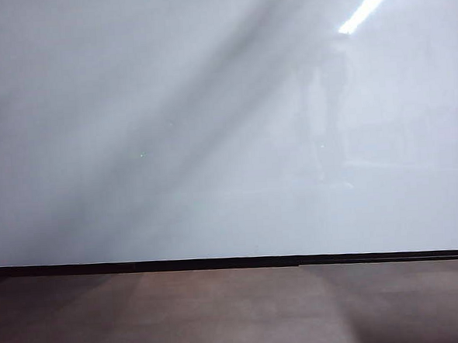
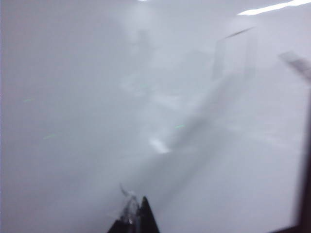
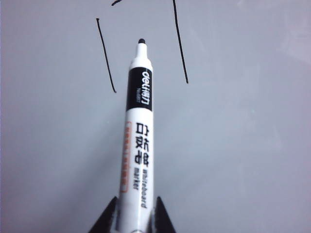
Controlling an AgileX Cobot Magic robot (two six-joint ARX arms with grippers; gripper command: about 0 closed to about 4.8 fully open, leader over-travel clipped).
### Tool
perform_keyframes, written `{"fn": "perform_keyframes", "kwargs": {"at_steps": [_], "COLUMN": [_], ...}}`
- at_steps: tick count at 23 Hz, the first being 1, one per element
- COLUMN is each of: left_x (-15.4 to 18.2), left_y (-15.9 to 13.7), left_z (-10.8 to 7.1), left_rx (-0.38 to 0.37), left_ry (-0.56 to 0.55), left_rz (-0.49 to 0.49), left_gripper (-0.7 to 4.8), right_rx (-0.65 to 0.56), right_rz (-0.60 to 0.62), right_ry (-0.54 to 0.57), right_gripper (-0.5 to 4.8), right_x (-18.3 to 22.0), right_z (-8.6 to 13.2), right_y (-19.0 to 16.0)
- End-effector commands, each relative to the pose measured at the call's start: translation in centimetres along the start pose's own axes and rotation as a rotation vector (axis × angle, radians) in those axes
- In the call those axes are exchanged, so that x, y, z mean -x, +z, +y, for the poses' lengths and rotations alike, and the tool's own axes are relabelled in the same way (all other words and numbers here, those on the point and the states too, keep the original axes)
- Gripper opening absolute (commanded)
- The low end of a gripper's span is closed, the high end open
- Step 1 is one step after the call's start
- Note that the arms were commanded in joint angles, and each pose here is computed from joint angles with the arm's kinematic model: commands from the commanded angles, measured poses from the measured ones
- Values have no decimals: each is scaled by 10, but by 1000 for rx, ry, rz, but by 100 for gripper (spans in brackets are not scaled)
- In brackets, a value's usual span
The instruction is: Reach to the right to find the marker pen, pick it up, and write the number 17 on the whiteboard.
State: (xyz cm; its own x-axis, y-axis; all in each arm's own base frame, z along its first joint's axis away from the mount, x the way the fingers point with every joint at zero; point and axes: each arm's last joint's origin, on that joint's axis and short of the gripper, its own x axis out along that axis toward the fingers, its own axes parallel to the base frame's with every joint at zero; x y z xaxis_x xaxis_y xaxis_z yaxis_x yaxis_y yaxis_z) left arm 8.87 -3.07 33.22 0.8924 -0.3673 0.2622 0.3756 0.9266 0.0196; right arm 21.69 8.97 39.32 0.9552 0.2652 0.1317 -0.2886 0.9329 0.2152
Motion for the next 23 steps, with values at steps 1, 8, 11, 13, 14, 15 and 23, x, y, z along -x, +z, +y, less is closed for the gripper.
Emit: {"fn": "perform_keyframes", "kwargs": {"at_steps": [1, 8, 11, 13, 14, 15, 23], "left_x": [8, 28, 36, 41, 42, 44, 44], "left_y": [-16, -64, -82, -91, -96, -100, -125], "left_z": [10, 21, 23, 23, 23, 23, 25], "left_rx": [-26, -56, -65, -69, -70, -70, -56], "left_ry": [109, 262, 298, 314, 317, 315, 317], "left_rz": [10, 58, 58, 53, 51, 50, 110], "left_gripper": [-5, -5, -5, -5, -5, -5, -5], "right_rx": [18, 19, 20, 20, 20, 20, 13], "right_rz": [-3, 22, 37, 46, 48, 49, 49], "right_ry": [6, 42, 66, 71, 73, 75, 84], "right_gripper": [-7, -7, -7, -7, -7, -7, -7], "right_x": [11, 18, 18, 18, 18, 18, 19], "right_z": [-1, -3, -3, -3, -3, -3, -3], "right_y": [0, -9, -12, -13, -14, -14, -13]}}
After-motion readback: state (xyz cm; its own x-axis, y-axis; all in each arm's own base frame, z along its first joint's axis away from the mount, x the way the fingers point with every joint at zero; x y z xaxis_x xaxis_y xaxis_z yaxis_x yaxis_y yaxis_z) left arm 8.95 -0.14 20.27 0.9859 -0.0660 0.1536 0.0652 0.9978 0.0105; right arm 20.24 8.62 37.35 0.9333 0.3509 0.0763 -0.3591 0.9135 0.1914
